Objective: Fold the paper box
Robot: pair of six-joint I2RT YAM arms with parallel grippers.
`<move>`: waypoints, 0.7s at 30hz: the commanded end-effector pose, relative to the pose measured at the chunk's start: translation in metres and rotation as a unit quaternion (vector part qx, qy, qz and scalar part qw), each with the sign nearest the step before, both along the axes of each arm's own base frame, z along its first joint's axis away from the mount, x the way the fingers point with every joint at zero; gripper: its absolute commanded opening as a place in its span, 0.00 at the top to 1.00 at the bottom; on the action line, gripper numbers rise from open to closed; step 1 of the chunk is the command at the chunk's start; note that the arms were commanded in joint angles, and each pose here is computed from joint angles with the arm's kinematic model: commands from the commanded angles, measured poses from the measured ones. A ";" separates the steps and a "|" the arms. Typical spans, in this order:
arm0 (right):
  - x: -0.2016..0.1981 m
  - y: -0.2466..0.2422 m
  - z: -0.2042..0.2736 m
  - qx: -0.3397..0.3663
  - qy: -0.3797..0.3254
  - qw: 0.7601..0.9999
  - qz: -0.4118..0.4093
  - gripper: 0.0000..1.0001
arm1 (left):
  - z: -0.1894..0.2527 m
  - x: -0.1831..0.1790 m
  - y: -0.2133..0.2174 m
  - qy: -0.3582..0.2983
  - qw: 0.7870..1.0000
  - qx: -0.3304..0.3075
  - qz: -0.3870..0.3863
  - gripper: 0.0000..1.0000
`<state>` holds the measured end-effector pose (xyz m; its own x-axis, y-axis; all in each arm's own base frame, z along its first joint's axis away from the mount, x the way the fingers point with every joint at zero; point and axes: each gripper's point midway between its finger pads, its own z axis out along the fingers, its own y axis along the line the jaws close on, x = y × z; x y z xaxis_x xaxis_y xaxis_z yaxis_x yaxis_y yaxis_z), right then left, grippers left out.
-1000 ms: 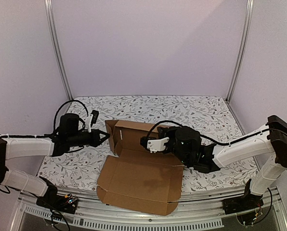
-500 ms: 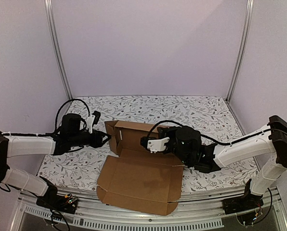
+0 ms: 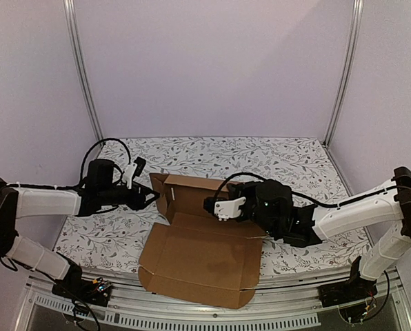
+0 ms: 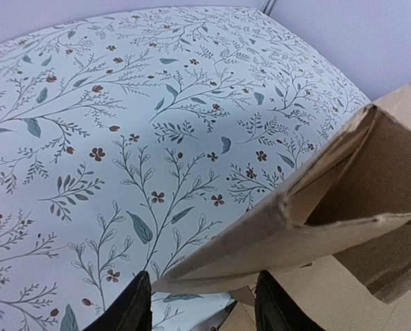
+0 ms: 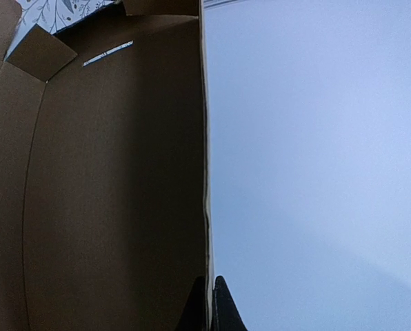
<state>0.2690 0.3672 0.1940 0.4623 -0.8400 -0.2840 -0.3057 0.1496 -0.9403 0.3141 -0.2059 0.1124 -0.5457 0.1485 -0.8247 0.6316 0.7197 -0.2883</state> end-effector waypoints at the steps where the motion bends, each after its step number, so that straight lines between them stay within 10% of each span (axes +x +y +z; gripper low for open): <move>1: -0.016 -0.001 -0.011 -0.008 0.029 0.999 0.027 1.00 | 0.012 0.002 -0.006 -0.008 0.999 -0.025 -0.044 0.50; 21: -0.032 -0.033 0.007 -0.012 0.071 0.997 0.023 1.00 | 0.012 -0.031 -0.033 0.053 0.977 -0.102 -0.180 0.48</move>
